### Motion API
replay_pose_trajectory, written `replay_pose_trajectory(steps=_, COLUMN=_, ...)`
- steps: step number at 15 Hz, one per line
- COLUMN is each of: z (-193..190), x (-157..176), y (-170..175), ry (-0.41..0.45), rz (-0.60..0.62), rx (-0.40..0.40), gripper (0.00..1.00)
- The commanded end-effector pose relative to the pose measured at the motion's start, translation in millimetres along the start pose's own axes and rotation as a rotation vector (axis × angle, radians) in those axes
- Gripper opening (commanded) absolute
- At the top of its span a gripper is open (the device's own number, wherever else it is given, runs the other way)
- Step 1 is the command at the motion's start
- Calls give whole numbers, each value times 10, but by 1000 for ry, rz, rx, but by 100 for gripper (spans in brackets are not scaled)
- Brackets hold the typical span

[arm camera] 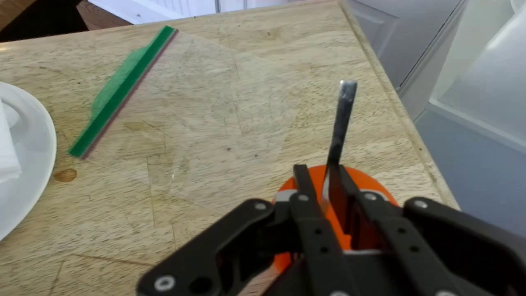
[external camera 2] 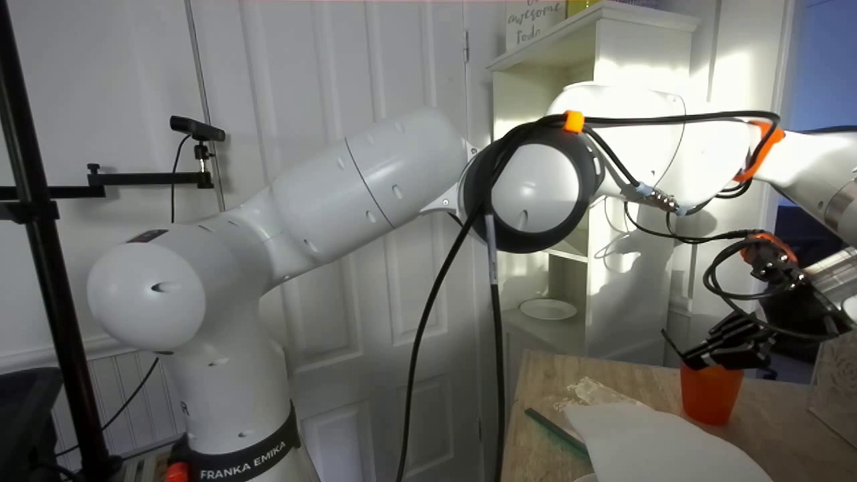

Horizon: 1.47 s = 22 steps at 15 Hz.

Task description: Pick up the spoon and place it in the orange cup

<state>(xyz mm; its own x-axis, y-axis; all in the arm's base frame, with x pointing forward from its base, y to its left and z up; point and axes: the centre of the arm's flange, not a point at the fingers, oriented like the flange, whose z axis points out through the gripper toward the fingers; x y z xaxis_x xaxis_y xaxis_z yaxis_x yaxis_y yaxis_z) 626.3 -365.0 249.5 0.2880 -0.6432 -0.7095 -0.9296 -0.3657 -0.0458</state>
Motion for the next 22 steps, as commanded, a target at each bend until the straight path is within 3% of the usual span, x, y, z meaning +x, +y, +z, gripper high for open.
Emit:
replay_pose_trajectory(steps=1, z=-232, x=200, y=-160, ry=-29, rz=15, rx=18, gripper=14)
replay_pose_trajectory(steps=5, z=-270, x=149, y=-125, ry=-40, rz=12, rx=35, gripper=11)
replay_pose_trajectory(steps=7, z=-358, x=69, y=-75, ry=-13, rz=2, rx=47, gripper=18)
replay_pose_trajectory(steps=11, z=-604, x=-299, y=206, ry=129, rz=-63, rx=42, gripper=25)
replay_pose_trajectory(steps=12, z=-654, x=-447, y=320, ry=189, rz=-102, rx=32, gripper=48)
replay_pose_trajectory(steps=15, z=-817, x=-883, y=717, ry=309, rz=-183, rx=-22, gripper=57)
replay_pose_trajectory(steps=20, z=-1191, x=-1097, y=1055, ry=531, rz=-354, rx=-112, gripper=92)
replay_pose_trajectory(steps=22, z=-1328, x=-1118, y=1105, ry=615, rz=-442, rx=-118, gripper=100)
